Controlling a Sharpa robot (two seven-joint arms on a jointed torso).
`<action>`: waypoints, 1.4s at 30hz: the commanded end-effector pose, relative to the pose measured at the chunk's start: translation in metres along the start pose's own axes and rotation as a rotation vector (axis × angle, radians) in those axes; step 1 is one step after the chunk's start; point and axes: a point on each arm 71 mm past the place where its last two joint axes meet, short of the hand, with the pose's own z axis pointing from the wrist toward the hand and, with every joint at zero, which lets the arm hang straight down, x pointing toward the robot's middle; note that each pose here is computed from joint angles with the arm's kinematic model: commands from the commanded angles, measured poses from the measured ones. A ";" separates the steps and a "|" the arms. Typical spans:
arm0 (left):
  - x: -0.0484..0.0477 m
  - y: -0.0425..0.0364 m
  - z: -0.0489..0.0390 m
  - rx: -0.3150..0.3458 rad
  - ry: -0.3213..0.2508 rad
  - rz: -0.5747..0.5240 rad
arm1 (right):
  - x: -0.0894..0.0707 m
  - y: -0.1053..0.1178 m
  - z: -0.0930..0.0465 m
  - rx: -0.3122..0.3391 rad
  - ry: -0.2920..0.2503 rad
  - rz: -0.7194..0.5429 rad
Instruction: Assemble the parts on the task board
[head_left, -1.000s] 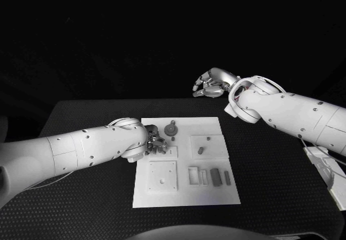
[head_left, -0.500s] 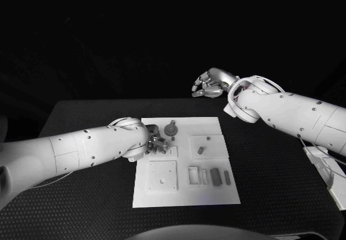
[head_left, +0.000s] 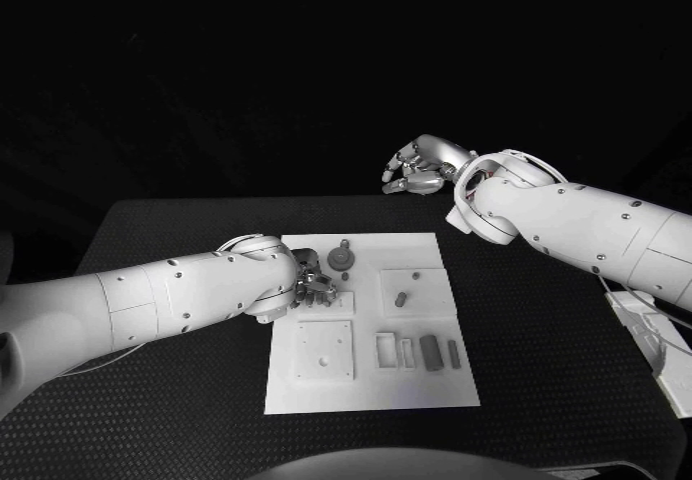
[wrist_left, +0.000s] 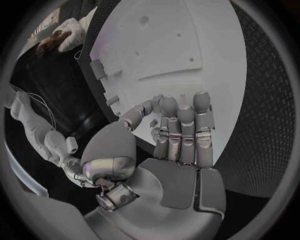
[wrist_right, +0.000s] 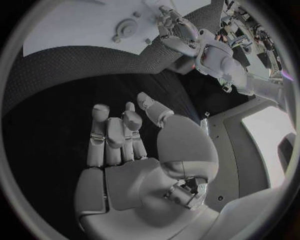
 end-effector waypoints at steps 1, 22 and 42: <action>0.0080 -0.0053 -0.0006 0.024 0.044 0.026 | 0.001 0.001 0.000 -0.009 0.014 0.002; 0.0052 -0.0026 0.0001 0.026 0.022 0.012 | 0.001 0.000 0.000 -0.007 0.015 0.004; 0.0038 0.0031 0.0010 0.013 0.033 -0.002 | 0.001 -0.001 0.000 -0.006 0.018 0.005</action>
